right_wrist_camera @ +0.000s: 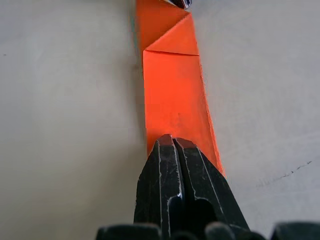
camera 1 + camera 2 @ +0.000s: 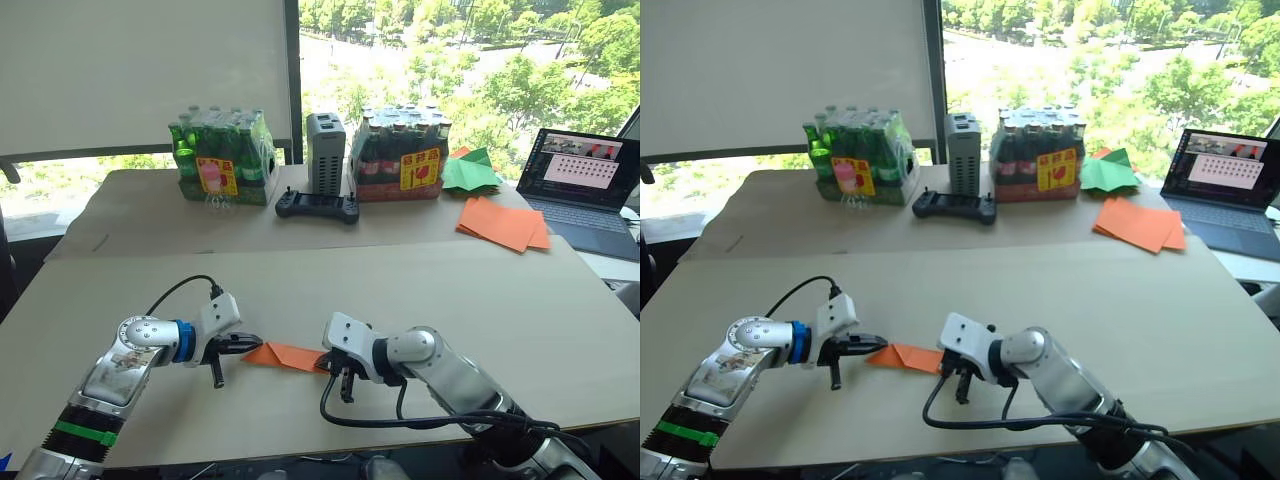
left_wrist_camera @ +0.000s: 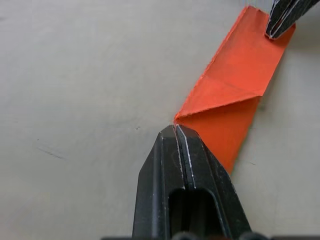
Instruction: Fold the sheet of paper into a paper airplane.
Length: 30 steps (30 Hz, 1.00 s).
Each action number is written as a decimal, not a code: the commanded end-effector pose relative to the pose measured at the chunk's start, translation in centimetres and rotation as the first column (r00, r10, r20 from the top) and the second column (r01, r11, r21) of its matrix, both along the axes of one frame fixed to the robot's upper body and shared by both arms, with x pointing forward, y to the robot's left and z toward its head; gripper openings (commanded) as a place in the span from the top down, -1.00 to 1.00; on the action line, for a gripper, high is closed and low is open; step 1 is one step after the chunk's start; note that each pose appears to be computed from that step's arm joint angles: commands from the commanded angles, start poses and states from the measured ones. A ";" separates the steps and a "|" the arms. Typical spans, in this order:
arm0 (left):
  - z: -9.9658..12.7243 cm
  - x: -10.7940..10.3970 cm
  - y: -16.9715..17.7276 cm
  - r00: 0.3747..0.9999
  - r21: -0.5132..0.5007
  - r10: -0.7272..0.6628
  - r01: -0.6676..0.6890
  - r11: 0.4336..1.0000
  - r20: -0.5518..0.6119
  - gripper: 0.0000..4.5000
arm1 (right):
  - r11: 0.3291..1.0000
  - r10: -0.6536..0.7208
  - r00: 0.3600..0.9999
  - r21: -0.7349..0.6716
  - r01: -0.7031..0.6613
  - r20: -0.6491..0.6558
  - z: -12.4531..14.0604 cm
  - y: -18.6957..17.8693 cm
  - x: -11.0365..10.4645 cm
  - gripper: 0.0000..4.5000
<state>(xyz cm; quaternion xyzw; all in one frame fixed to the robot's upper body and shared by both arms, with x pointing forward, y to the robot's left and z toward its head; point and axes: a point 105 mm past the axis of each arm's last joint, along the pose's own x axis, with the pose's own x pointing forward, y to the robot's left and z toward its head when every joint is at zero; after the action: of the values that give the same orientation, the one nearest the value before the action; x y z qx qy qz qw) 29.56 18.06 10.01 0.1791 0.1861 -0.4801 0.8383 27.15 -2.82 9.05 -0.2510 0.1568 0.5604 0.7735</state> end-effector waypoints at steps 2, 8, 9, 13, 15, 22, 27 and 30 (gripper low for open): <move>3.8 -1.4 1.1 0.997 -0.078 0.060 -0.055 0.995 0.052 1.00 | 0.983 -0.002 0.994 0.183 -0.018 0.109 6.0 0.4 -0.5 0.99; 4.3 -4.6 1.1 0.997 -0.167 0.071 -0.076 0.983 -0.037 0.49 | 0.963 0.043 0.995 0.263 -0.066 0.091 7.8 -0.3 -2.9 0.17; 4.1 -4.9 1.1 0.996 -0.170 0.074 -0.081 0.982 -0.048 0.31 | 0.962 0.057 0.995 0.261 -0.077 0.083 7.7 -0.4 -3.3 -0.02; 3.8 -5.3 1.0 0.995 -0.186 0.080 -0.090 0.978 -0.062 -0.26 | 0.957 0.135 0.990 0.257 -0.139 0.033 6.6 -0.5 -4.8 -0.46; 3.6 -5.4 0.9 0.995 -0.188 0.079 -0.090 0.978 -0.064 -0.58 | 0.954 0.150 0.989 0.261 -0.149 0.015 6.3 -0.4 -5.0 -0.46; 3.2 -6.0 0.3 0.995 -0.197 0.035 -0.053 0.979 -0.096 -0.99 | 0.960 0.179 0.983 0.224 -0.167 -0.033 3.6 -0.1 -4.8 -0.46; 3.1 -6.1 0.1 0.995 -0.198 0.025 -0.044 0.979 -0.098 -0.99 | 0.969 0.143 0.989 0.207 -0.135 -0.024 2.3 0.6 -3.0 -0.46; 3.1 -6.2 -0.1 0.995 -0.203 0.016 -0.035 0.979 -0.097 -0.99 | 0.976 0.093 0.996 0.198 -0.089 -0.012 1.9 0.7 -1.4 -0.46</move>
<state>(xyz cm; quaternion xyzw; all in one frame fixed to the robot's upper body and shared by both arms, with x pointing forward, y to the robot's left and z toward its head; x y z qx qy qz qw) 23.67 18.67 12.25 0.0556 0.1970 -0.4754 0.8556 25.12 -2.38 10.16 -0.1666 0.1214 0.6153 0.7609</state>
